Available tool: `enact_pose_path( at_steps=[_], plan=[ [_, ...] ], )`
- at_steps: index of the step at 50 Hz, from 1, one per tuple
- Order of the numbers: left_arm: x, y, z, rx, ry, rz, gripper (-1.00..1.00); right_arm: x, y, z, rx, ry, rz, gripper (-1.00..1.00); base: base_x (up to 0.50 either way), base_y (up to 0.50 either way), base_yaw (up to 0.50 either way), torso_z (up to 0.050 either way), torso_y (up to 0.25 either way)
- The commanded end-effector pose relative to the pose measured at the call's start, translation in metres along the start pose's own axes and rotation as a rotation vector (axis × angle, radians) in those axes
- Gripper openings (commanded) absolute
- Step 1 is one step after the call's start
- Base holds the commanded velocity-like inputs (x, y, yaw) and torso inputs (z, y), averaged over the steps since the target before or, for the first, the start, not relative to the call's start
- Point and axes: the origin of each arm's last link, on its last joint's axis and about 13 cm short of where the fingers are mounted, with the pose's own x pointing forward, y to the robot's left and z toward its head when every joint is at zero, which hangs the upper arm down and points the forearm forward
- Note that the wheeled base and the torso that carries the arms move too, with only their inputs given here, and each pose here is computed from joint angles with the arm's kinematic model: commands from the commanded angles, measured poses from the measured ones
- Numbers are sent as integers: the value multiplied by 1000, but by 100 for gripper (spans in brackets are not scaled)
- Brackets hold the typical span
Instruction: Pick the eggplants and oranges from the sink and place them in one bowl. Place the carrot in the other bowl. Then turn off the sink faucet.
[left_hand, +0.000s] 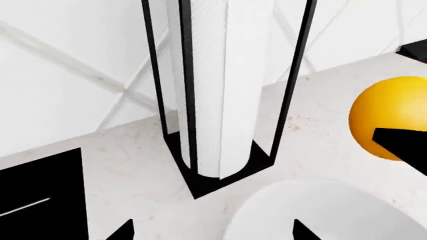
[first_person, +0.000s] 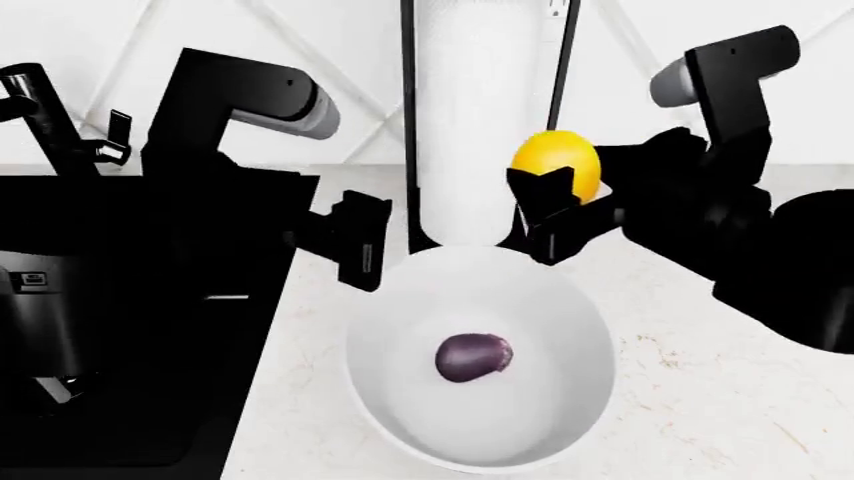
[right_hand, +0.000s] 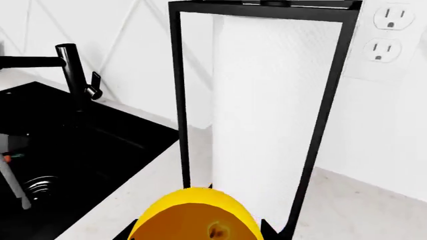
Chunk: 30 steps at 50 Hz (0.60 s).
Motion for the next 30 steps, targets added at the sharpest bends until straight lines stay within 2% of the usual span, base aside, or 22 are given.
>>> enact_pose_path(
  at_steps=[1, 7, 11, 22, 27, 30],
  plan=[
    [5, -2, -13, -13, -33, 62, 100, 22, 17, -13, 3, 128, 122, -100, 0, 0, 0, 0, 0],
    [5, 4, -7, -48, -75, 117, 100, 23, 18, -12, -2, 144, 127, -100, 0, 0, 0, 0, 0],
    [-7, 13, -7, -62, -103, 157, 100, 27, 20, -19, 10, 163, 142, -100, 0, 0, 0, 0, 0],
    [-24, 28, -19, -88, -106, 204, 100, 32, 25, -35, 50, 245, 177, -100, 0, 0, 0, 0, 0],
    [-18, 31, -22, -96, -102, 221, 100, 35, 26, -40, 63, 264, 185, -100, 0, 0, 0, 0, 0],
    [-22, 35, -26, -100, -98, 223, 100, 38, 27, -43, 71, 273, 193, -100, 0, 0, 0, 0, 0]
  ],
)
